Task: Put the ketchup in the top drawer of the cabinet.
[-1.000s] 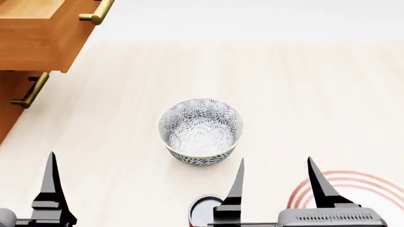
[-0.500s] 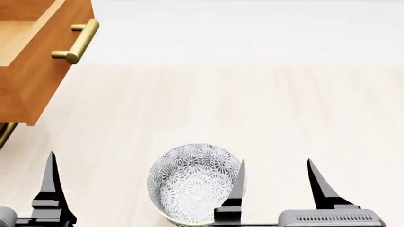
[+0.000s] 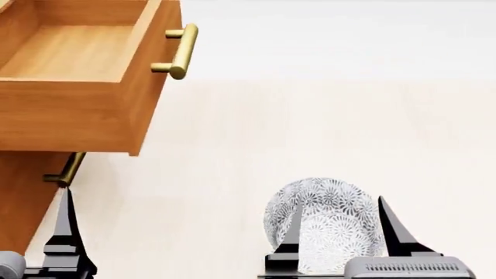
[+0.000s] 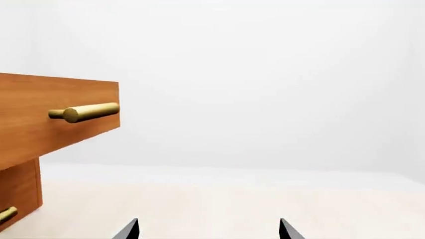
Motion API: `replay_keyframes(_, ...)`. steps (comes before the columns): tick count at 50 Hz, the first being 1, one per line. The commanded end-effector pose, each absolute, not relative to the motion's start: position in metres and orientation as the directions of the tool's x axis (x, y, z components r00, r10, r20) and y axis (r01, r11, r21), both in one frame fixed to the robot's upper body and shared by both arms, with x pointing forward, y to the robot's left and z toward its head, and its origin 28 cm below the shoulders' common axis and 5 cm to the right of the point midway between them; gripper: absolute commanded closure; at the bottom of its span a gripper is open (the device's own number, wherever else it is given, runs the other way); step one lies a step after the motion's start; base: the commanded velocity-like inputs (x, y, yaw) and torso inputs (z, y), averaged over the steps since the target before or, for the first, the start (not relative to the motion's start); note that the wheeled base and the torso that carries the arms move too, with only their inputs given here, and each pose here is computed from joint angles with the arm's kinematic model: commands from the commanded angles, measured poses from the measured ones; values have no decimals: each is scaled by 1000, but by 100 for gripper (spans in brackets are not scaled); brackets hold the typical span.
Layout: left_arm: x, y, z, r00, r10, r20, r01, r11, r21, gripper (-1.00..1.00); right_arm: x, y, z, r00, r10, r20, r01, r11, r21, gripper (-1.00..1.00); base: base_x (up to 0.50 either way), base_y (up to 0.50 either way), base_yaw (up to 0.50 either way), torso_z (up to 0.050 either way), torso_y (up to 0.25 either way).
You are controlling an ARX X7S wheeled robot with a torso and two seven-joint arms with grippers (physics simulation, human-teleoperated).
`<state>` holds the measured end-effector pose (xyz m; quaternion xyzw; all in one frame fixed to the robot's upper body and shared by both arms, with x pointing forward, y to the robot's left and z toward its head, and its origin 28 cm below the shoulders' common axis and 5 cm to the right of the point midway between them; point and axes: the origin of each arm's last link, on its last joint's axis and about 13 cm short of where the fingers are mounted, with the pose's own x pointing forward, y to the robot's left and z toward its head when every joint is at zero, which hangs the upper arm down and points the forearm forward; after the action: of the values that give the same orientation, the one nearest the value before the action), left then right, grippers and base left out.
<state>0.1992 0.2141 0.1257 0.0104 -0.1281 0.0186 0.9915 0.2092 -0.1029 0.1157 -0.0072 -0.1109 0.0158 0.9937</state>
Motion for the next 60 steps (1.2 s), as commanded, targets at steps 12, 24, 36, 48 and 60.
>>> replay_keyframes(12, 199, 215, 126, 967, 37, 253, -43, 999, 16, -100, 210, -103, 113, 976, 31, 214, -26, 999, -25, -100, 0, 500, 0, 0, 0)
replay_keyframes(24, 201, 215, 124, 968, 38, 247, -44, 999, 18, -100, 211, -102, 118, 976, 38, 216, -31, 999, -33, -100, 0, 277, 0, 0, 0)
replay_keyframes(36, 201, 215, 123, 968, 38, 247, -43, 999, 18, -100, 211, -102, 117, 976, 37, 214, -31, 999, -32, -100, 0, 0, 0, 0, 0)
replay_keyframes(48, 202, 215, 123, 968, 39, 247, -44, 999, 18, -100, 212, -102, 108, 976, 35, 216, -28, 999, -34, -100, 0, 217, 0, 0, 0)
replay_keyframes(60, 202, 215, 123, 968, 39, 247, -45, 999, 20, -100, 210, -105, 112, 970, 37, 242, -31, 999, -32, -100, 0, 0, 0, 0, 0)
